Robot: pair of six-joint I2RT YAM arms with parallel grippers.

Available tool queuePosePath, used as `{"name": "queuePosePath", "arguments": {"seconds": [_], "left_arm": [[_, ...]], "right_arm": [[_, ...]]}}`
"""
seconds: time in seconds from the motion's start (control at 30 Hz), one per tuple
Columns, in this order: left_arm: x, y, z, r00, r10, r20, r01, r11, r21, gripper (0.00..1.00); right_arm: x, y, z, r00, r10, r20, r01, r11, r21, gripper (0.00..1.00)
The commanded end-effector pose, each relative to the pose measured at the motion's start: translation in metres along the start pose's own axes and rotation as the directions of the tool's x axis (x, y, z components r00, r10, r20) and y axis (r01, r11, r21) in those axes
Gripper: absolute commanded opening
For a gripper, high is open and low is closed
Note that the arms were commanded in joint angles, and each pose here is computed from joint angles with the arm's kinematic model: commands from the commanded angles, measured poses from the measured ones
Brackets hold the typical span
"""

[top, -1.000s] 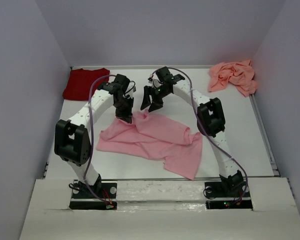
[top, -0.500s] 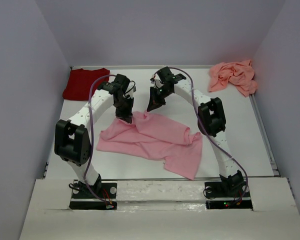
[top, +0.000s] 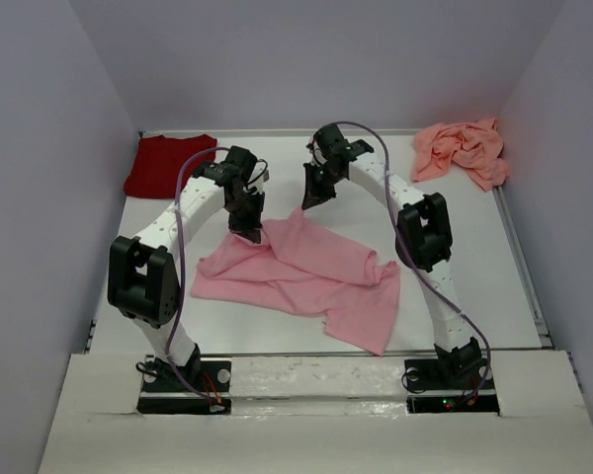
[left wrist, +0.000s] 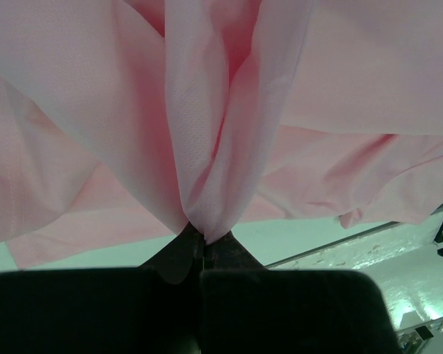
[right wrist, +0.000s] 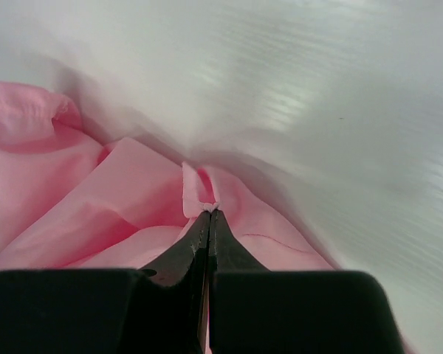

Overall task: Fold and stack the t-shirts
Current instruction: Flatten the tshirt out

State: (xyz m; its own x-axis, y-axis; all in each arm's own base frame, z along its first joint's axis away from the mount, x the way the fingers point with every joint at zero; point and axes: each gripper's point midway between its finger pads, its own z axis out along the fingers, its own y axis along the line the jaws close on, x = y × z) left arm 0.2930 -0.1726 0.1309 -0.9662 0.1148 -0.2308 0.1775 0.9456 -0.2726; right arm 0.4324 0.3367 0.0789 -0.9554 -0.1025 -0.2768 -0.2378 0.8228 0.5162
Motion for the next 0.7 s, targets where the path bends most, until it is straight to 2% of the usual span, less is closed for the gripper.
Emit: {"name": "queuePosePath", "arguments": {"seconds": [0.0, 0.13, 0.23, 0.3, 0.37, 0.4, 0.43, 0.5, 0.53, 0.67], "left_arm": [[0.000, -0.007, -0.011, 0.999, 0.021, 0.030, -0.021, 0.999, 0.027, 0.00], [0.001, -0.006, -0.012, 0.999, 0.024, 0.031, -0.025, 0.999, 0.027, 0.00], [0.003, -0.006, -0.013, 0.999, 0.026, 0.031, -0.026, 0.999, 0.028, 0.00], [0.004, -0.005, -0.012, 0.999, 0.029, 0.028, -0.030, 0.999, 0.021, 0.00], [0.005, -0.004, -0.013, 0.999, 0.031, 0.028, -0.031, 0.999, 0.019, 0.00], [0.005, -0.004, -0.013, 0.999, 0.033, 0.026, -0.034, 0.999, 0.017, 0.00], [0.006, -0.004, -0.013, 0.999, 0.034, 0.025, -0.035, 0.999, 0.017, 0.00], [0.005, -0.003, -0.011, 0.999, 0.040, 0.021, -0.040, 0.999, 0.016, 0.00], [0.006, -0.002, -0.011, 0.999, 0.037, 0.017, -0.038, 0.999, 0.014, 0.00], [0.003, -0.002, -0.011, 0.999, 0.043, 0.017, -0.044, 0.999, 0.013, 0.00]], "right_arm": [[-0.067, 0.012, -0.090, 0.943, -0.091, 0.319, 0.054, 0.991, 0.124, 0.00], [-0.080, 0.054, -0.133, 0.892, -0.139, 0.430, 0.147, 0.989, 0.013, 0.00], [-0.050, 0.088, -0.130, 0.937, -0.091, 0.337, 0.151, 0.976, -0.157, 0.00], [-0.008, 0.113, -0.111, 0.979, -0.092, 0.182, 0.136, 0.959, -0.249, 0.00], [0.032, 0.128, -0.097, 0.993, -0.107, 0.039, 0.114, 0.953, -0.280, 0.00], [0.053, 0.140, -0.092, 0.992, -0.121, -0.040, 0.101, 0.938, -0.333, 0.00], [0.085, 0.140, -0.073, 0.978, -0.113, -0.177, 0.052, 0.946, -0.320, 0.00], [0.113, 0.141, -0.058, 0.948, -0.142, -0.287, 0.044, 0.946, -0.320, 0.00], [0.127, 0.132, -0.050, 0.923, -0.118, -0.367, 0.015, 0.962, -0.273, 0.00], [0.151, 0.120, -0.037, 0.884, -0.087, -0.459, -0.034, 0.968, -0.248, 0.05]]}}
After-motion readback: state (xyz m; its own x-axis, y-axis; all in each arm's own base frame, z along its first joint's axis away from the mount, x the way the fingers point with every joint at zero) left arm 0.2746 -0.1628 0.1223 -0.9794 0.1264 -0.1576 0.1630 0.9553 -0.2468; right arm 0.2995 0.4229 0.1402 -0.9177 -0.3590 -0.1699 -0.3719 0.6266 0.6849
